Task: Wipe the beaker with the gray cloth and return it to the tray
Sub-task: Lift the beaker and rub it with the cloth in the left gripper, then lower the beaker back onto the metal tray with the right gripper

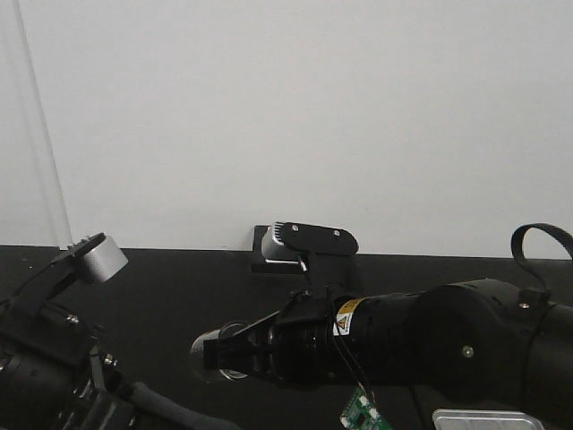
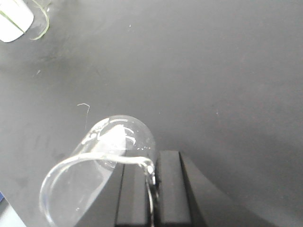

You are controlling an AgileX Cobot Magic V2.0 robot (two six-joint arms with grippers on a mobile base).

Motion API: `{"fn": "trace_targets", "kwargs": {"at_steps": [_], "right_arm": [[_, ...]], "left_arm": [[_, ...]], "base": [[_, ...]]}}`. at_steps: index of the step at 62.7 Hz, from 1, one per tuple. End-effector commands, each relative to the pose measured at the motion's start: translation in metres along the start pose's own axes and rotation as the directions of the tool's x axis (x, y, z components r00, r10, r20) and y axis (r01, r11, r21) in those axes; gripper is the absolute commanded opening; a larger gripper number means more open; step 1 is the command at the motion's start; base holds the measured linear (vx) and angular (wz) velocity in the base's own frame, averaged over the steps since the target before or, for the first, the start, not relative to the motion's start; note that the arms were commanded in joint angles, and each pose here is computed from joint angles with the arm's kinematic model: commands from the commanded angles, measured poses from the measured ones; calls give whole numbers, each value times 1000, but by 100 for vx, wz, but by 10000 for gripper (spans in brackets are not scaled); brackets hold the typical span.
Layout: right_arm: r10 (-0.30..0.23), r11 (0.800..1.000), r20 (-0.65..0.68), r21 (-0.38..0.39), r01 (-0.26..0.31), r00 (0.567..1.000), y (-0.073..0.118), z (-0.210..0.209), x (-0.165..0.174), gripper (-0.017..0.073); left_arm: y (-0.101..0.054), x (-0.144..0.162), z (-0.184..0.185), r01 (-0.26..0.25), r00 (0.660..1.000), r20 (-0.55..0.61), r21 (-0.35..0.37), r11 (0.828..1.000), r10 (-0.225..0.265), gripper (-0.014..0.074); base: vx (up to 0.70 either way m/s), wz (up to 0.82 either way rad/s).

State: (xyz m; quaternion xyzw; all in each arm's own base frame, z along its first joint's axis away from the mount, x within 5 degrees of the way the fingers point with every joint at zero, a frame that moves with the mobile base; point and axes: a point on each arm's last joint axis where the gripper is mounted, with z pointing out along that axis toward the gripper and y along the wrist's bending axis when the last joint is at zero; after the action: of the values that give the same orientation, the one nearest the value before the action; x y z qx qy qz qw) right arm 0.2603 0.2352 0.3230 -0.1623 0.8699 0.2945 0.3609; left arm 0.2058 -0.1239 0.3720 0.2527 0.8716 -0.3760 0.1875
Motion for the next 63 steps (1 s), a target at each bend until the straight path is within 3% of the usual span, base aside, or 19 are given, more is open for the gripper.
{"fn": "trace_targets", "kwargs": {"at_steps": [1,8,14,18,23,33,40,44,49,53,59,63], "right_arm": [[10,999,102,-36,-6,995,8,-20,-18,-11],[26,999,6,-43,-26,1000,9,-19,-9,-11],[-22,999,-77,-33,20,997,8,-19,-2,-11],[-64,998,-107,-5,64,992,3,-20,0,-11],[-16,998,-143,62,25,990,-15,-24,-2,-11],[44,974,-202,228,3,978,-69,-38,-9,-11],[62,929,-245,368,33,968,-113,-56,-12,-11],[83,906,-282,422,46,956,-131,-65,-10,-10],[113,871,-320,487,61,941,-153,-78,-8,-8],[136,851,-335,521,63,932,-170,-84,-7,-9],[218,827,-364,561,26,905,-198,-91,-1,-8],[296,813,-407,583,-3,864,-215,-93,8,-8]], "left_arm": [[-17,-9,-13,-34,991,127,27,999,30,0],[-9,-24,-17,-22,956,291,-62,998,39,0],[-1,-36,-22,-12,907,414,-164,986,80,0],[5,-41,-26,-11,880,459,-241,971,124,0],[13,-44,-30,-9,863,473,-338,941,178,0],[27,-39,-33,3,888,401,-497,868,226,0],[44,-32,-31,22,915,334,-605,796,228,3],[55,-29,-26,31,930,298,-645,764,214,4],[68,-25,-15,40,949,259,-663,747,178,7],[79,-22,-4,42,962,229,-666,745,151,13],[96,-20,15,43,979,177,-665,746,100,25],[105,-19,24,50,988,144,-663,747,62,41]], "base": [[0,0],[0,0],[0,0],[0,0],[0,0],[0,0],[0,0],[0,0],[0,0],[0,0],[0,0],[0,0]]}}
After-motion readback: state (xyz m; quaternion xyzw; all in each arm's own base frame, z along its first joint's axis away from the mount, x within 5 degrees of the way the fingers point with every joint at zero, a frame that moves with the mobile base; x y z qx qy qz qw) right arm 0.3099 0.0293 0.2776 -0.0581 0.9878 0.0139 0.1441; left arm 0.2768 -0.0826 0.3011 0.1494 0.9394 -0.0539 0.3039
